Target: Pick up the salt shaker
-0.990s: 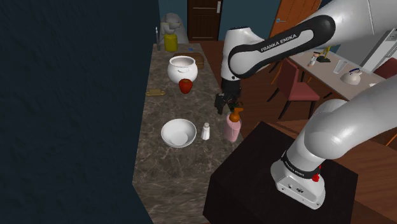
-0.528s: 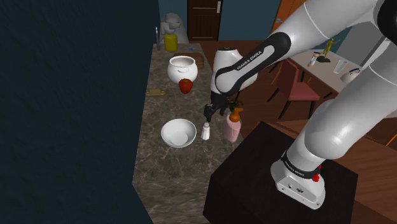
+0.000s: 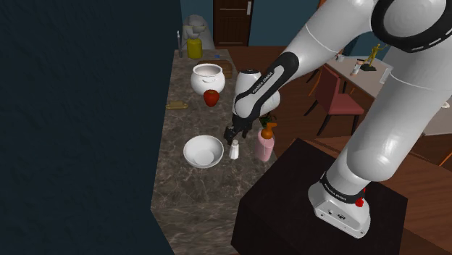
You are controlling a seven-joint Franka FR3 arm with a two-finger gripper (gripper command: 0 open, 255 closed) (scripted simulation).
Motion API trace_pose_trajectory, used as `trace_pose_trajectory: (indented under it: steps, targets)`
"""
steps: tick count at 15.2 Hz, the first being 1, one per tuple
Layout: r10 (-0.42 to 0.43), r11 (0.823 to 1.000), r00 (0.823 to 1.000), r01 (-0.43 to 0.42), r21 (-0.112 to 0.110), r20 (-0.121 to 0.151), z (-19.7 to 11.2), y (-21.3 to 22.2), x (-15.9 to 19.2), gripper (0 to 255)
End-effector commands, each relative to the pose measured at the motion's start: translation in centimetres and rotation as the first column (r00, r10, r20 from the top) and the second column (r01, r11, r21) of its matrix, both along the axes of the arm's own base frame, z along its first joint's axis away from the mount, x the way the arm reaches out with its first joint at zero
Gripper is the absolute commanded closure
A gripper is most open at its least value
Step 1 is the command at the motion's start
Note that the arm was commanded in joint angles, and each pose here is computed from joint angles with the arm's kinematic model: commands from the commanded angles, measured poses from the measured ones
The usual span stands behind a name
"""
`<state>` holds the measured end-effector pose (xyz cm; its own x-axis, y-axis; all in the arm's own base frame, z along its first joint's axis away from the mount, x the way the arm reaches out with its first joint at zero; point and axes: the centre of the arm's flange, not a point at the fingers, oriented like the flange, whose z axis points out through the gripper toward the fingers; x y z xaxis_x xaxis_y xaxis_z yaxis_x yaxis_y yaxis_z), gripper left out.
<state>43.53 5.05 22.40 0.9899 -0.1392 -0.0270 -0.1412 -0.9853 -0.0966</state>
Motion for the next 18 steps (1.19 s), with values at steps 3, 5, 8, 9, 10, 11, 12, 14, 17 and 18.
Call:
trace_pose_trajectory:
  steps: [3, 5, 8, 9, 10, 11, 12, 14, 17, 18]
  targets:
    - [0.000, 1.000, 1.000, 0.000, 0.000, 0.001, -2.4, 0.0, 0.1, 0]
    - [-0.001, 1.000, 1.000, 0.001, 0.000, 0.001, -2.4, 0.0, 0.1, 0]
    - [0.000, 1.000, 1.000, 0.000, 0.000, 0.001, -2.5, 0.0, 0.1, 255]
    - [0.000, 1.000, 1.000, 0.000, 0.000, 0.001, -2.5, 0.0, 0.1, 255]
    - [0.000, 1.000, 1.000, 0.000, 0.000, 0.001, -2.5, 0.0, 0.1, 255]
    - [0.000, 1.000, 1.000, 0.000, 0.000, 0.001, -2.5, 0.0, 0.1, 255]
    - [0.000, 1.000, 1.000, 0.000, 0.000, 0.001, -2.5, 0.0, 0.0, 255]
    - [0.000, 1.000, 1.000, 0.000, 0.000, 0.001, -2.5, -0.1, 0.0, 255]
    - [0.000, 1.000, 1.000, 0.000, 0.000, 0.001, -1.4, 0.0, 0.1, 255]
    - [0.000, 1.000, 1.000, 0.000, 0.000, 0.001, -0.9, 0.0, 0.1, 255]
